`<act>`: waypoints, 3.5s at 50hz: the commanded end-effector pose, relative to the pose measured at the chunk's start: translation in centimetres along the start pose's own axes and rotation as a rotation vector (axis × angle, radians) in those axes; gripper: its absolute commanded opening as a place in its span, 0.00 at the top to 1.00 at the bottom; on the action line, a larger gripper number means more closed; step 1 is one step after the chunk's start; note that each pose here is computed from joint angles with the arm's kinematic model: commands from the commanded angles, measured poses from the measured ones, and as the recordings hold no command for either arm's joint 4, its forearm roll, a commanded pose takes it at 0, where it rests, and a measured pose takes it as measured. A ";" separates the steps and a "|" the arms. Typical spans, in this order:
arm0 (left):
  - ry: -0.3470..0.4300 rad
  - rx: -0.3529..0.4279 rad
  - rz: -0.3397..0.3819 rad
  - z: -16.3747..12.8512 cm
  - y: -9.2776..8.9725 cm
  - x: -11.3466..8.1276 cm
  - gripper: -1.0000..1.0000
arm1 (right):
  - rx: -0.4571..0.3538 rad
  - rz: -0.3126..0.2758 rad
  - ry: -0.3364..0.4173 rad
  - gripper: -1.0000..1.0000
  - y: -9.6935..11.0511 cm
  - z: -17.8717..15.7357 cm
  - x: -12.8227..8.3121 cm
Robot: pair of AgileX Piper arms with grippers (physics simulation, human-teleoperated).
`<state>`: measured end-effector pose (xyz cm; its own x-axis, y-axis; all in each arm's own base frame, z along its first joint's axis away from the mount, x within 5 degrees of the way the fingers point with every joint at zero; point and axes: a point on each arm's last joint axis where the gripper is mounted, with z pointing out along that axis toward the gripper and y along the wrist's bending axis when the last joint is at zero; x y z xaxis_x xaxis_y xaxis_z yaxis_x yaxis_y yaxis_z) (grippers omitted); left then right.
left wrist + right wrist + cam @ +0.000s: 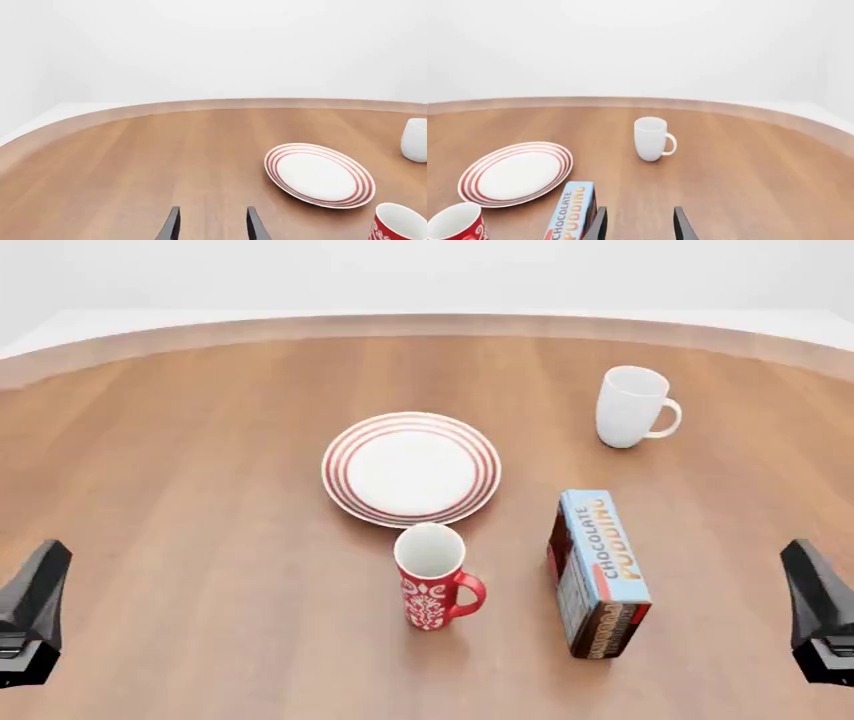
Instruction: Pick up the red mug and put it on the plate
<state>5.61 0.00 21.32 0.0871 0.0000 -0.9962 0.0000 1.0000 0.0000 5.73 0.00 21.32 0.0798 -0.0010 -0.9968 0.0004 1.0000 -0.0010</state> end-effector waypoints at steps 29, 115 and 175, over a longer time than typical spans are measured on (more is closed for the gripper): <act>0.000 0.000 0.000 0.0 0.0 0.0 0.00 | -0.264 -0.095 0.025 0.00 1.7 1.4 -8.2; 0.000 0.000 0.000 0.0 0.0 0.0 0.00 | -0.844 -0.390 0.511 0.00 13.6 8.9 -13.3; 0.000 0.000 0.000 0.0 0.0 0.0 0.00 | -0.896 -0.395 0.658 0.00 18.0 10.2 -5.6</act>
<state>5.61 0.00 21.32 0.0871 0.0000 -0.9962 0.0000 1.0000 0.0000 15.19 17.47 28.59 -0.2874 -0.5668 -0.7721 -0.8089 0.5753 -0.1212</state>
